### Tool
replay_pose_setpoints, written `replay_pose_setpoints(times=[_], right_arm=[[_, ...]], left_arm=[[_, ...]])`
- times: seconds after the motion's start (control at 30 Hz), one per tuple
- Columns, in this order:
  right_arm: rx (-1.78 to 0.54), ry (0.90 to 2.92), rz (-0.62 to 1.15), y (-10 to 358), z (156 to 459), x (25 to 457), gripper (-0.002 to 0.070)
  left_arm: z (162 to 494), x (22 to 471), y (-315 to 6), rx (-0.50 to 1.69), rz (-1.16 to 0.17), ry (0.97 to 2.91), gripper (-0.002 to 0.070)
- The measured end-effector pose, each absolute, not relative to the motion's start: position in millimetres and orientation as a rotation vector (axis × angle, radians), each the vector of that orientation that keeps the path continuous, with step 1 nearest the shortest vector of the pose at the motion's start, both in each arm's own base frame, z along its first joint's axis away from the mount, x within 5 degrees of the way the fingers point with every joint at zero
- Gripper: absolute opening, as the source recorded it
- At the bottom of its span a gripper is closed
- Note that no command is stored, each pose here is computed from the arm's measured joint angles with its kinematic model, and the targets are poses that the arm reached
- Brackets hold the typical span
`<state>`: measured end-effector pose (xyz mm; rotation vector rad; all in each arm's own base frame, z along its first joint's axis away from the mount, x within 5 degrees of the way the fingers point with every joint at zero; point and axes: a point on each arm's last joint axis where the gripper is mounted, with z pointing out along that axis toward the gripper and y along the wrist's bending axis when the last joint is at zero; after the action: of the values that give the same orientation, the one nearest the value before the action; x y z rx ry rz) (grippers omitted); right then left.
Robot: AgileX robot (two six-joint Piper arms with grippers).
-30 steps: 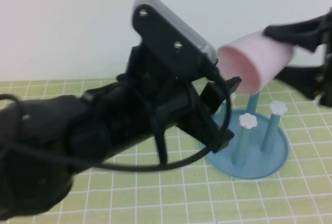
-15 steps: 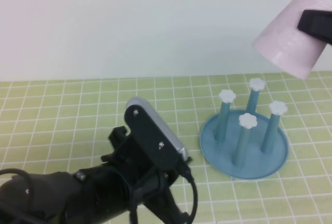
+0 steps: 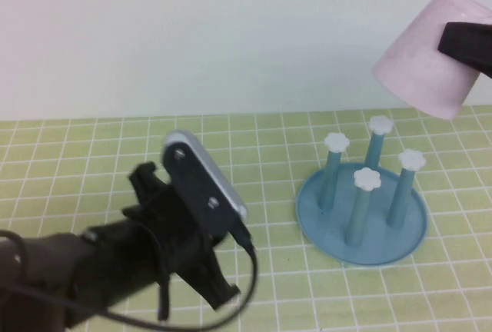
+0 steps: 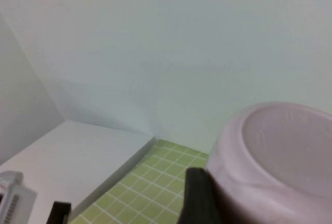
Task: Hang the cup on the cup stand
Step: Place the cup on the cup holder
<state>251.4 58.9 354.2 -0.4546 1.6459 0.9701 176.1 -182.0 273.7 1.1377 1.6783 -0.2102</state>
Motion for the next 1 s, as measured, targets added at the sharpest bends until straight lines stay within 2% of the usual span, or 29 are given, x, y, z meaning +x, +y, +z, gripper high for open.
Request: replay_pose_setpoints(times=[0.2,0.5,0.7,0.83,1.0], right_arm=[[-0.469,1.639,0.975,60,355,251,0.0514],[-0.583,1.596,0.899,70,354,249,0.0514],[-0.635,1.600,0.736,84,350,253,0.0513],[-0.713,1.585,0.623,99,347,253,0.0513],[-0.791,1.594,0.460,119,339,254,0.0513]], left_arm=[[276,206,-149,0.949,-0.255,1.764,-0.0001],[282,230,-99,0.569,-0.548,1.887,-0.0001],[274,226,-69,0.581,-0.677,2.009,-0.0001],[277,227,-46,0.432,-0.745,2.037,-0.0001],[301,222,-25,0.266,-0.795,1.967,-0.0001]])
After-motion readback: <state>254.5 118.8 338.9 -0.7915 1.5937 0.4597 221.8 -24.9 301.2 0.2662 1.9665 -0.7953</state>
